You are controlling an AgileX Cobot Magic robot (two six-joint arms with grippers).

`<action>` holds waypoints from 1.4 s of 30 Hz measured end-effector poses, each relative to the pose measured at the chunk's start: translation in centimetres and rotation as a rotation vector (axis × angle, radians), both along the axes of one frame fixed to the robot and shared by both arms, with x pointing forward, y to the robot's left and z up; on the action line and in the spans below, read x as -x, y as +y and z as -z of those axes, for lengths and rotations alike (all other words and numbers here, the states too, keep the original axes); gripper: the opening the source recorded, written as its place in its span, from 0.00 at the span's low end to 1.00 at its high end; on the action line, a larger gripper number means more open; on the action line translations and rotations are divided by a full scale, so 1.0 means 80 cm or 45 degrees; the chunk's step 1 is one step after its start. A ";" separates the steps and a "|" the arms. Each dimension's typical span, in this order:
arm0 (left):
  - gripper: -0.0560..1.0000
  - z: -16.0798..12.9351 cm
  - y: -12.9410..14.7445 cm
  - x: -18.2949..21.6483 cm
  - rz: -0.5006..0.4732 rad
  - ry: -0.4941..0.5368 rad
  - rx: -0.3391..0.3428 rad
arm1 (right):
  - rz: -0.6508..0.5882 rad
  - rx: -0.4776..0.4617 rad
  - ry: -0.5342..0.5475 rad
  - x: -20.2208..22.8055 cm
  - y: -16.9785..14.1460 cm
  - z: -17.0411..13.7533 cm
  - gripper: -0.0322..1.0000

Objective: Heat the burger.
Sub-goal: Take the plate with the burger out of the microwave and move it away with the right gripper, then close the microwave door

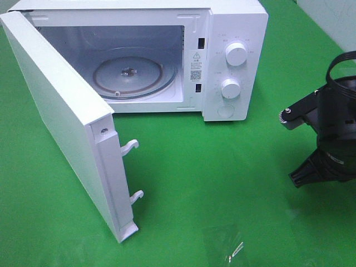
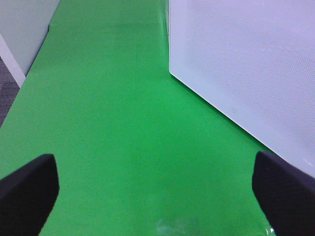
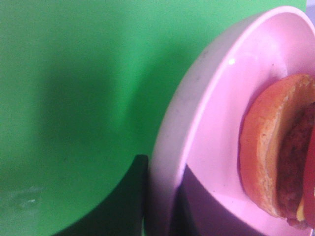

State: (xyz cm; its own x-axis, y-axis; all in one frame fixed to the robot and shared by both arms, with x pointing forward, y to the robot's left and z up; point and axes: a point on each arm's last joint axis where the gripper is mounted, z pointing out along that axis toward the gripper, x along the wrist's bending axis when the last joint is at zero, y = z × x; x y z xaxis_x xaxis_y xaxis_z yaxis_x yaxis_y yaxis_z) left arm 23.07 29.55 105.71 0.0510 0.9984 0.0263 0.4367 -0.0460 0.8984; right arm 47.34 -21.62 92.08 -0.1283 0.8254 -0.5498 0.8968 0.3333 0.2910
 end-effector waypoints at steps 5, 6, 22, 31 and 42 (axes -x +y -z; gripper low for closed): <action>0.99 0.000 0.000 0.000 0.000 0.000 0.000 | 0.088 0.024 0.050 -0.019 -0.017 0.021 0.13; 0.99 0.000 0.000 0.000 0.000 0.000 0.000 | 0.088 0.024 0.050 -0.019 -0.017 0.021 0.13; 0.99 0.000 0.000 0.000 0.000 0.000 0.000 | 0.164 -0.033 0.142 -0.027 -0.029 0.057 0.16; 0.99 0.000 0.000 0.000 0.000 0.000 0.000 | 0.137 -0.115 0.202 -0.022 -0.023 0.052 0.41; 0.99 0.000 0.000 0.000 0.000 0.000 0.000 | -0.073 -0.395 -0.043 -0.005 -0.014 -0.056 0.63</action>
